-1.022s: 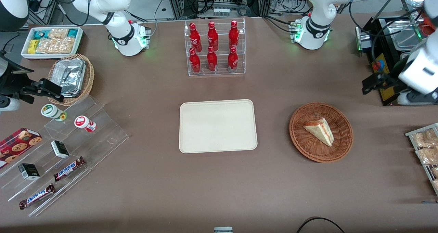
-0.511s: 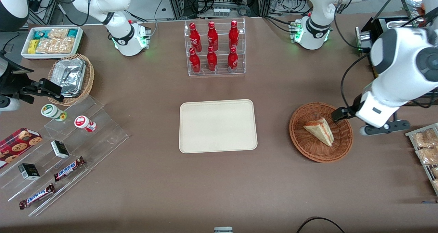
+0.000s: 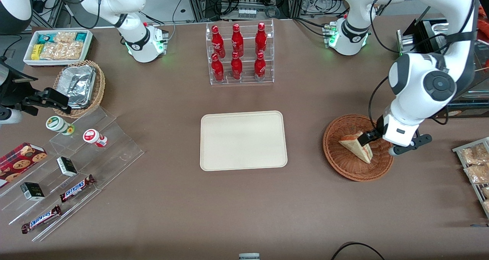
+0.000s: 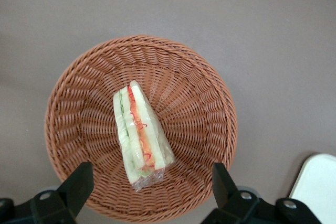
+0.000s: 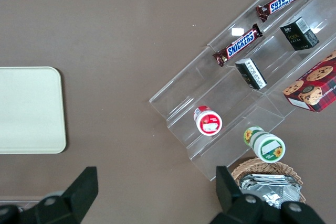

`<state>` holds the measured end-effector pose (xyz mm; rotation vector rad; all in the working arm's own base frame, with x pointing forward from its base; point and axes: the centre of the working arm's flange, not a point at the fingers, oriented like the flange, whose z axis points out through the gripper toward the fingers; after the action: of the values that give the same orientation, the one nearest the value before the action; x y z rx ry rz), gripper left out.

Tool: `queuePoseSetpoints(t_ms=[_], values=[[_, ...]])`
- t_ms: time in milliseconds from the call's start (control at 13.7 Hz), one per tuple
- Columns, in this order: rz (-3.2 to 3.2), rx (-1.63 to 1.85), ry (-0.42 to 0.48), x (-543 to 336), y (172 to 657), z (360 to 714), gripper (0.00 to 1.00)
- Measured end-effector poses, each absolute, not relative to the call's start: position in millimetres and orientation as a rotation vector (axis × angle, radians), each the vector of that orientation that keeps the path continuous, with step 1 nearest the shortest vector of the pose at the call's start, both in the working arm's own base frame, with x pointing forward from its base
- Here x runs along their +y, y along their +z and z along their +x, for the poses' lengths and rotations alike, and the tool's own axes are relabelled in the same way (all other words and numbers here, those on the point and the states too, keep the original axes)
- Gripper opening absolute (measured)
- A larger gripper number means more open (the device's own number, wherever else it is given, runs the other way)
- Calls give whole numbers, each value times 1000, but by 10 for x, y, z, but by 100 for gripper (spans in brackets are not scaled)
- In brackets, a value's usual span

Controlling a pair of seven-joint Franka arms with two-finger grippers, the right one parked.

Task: Place sandwich from basket to tray
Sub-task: 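Lower the left gripper and close it on the sandwich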

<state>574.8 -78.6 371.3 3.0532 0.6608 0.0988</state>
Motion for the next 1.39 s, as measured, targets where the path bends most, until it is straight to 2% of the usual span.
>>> queuePoseSetpoints(t_ms=[292, 657, 1387], values=[[2991, 841, 136, -769, 3415, 5600, 100], [2958, 974, 102, -755, 3258, 5500, 100], [2976, 1008, 14, -735, 2839, 5394, 100]])
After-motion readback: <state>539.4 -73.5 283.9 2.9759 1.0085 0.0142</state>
